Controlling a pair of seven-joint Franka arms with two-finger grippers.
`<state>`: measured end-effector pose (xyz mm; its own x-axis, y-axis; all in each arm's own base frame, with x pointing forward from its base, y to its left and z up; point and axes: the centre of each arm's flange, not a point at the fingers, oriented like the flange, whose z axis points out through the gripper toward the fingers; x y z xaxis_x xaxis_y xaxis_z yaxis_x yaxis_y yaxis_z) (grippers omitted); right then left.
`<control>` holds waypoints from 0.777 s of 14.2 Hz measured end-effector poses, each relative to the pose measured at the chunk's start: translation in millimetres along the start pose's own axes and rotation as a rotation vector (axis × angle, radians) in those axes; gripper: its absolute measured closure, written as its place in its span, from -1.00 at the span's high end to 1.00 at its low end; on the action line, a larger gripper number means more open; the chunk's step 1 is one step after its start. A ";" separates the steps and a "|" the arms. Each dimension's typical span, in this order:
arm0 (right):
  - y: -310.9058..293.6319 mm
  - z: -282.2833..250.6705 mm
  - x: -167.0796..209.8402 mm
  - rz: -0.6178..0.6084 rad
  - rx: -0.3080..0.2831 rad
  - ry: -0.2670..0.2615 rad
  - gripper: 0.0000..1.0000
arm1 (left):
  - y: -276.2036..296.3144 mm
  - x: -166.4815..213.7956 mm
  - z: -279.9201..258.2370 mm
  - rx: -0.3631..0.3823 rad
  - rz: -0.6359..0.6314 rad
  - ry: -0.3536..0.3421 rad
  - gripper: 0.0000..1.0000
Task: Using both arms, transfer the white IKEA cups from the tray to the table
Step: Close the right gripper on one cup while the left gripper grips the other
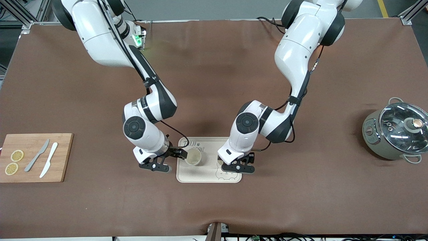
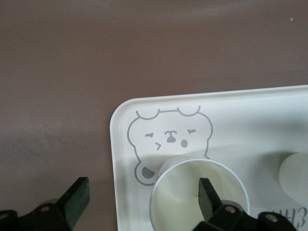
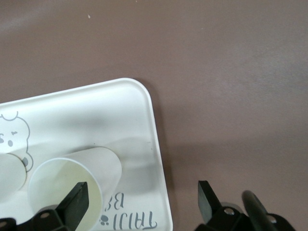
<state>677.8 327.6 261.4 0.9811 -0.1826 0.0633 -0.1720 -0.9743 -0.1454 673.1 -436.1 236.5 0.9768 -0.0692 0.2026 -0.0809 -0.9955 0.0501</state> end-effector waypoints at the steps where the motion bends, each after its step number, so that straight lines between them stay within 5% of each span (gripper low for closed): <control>1: -5.5 2.5 -1.2 0.002 -0.004 0.006 1.00 | 0.0 -1.9 4.9 0.003 -0.010 -0.006 1.00; 5: -22.7 12.5 -7.9 0.005 -0.006 0.010 1.00 | 7.7 -10.5 15.2 -0.011 -0.093 -0.031 0.88; 11: -35.0 26.2 -21.7 -0.028 -0.041 0.011 0.94 | 10.7 -12.5 15.4 -0.028 -0.151 -0.044 -0.39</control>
<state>664.8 369.2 239.3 0.9847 -0.1560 0.0775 -0.1478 -0.9837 -0.1027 663.1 -446.9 219.5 0.9860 0.0774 0.1477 0.0623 -0.9926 0.1038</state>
